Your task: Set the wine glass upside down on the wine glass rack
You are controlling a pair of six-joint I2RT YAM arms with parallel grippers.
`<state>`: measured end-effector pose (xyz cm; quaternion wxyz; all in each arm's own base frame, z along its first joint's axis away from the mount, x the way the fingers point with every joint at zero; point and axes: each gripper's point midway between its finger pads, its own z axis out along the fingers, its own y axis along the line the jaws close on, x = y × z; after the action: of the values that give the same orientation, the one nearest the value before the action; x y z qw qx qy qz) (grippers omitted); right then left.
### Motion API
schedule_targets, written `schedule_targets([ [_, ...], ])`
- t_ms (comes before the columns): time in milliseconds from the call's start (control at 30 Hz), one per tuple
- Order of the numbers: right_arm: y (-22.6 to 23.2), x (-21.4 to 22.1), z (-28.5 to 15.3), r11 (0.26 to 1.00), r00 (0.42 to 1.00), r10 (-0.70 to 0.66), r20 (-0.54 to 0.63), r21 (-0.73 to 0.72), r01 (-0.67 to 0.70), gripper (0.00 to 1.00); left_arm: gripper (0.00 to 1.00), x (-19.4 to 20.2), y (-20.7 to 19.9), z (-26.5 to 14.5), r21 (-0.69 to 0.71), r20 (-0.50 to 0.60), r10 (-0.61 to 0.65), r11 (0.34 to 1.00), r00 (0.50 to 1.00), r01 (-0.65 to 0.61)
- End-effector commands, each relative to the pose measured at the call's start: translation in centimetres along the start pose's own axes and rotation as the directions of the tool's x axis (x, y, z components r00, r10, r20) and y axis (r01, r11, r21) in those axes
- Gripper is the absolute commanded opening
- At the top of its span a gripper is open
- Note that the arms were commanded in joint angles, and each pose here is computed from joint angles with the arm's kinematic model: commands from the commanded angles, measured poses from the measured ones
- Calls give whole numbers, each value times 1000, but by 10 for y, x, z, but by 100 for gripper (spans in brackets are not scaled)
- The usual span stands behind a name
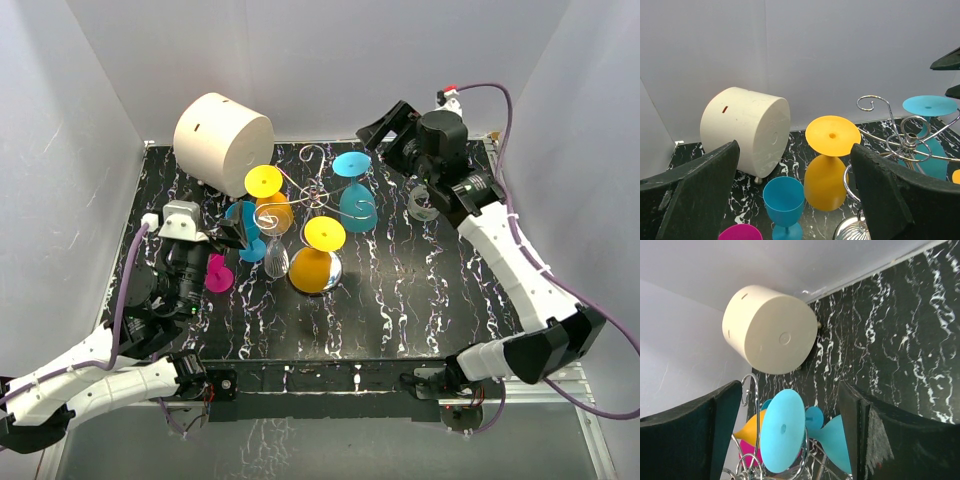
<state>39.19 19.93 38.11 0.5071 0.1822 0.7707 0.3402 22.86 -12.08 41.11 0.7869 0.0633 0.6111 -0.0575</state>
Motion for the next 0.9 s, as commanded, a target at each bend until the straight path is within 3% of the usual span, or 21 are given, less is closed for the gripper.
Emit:
schedule_targets([
  [0,9,-55,-36,999,975,-33,221,2,33,77,92,-17,7,-2,-10,27,-53,999,998,53],
  [233,-73,-47,-50,949,964,-139,229,308,63,68,92,-25,-5,-5,69,25,-125,990,992,123],
  [367,-125,-34,-49,885,968,-200,153,453,111,54,92,-30,-7,-6,92,20,-147,985,989,145],
  [633,-213,-14,-15,841,991,-132,-25,526,125,50,91,-41,-4,-8,99,46,-169,982,985,163],
  [800,-234,19,10,837,976,-99,-196,514,188,41,91,-38,-4,-7,101,36,-140,986,990,135],
  [867,-235,26,13,844,973,-81,-217,504,183,40,91,-29,2,-4,41,3,-114,993,993,114],
])
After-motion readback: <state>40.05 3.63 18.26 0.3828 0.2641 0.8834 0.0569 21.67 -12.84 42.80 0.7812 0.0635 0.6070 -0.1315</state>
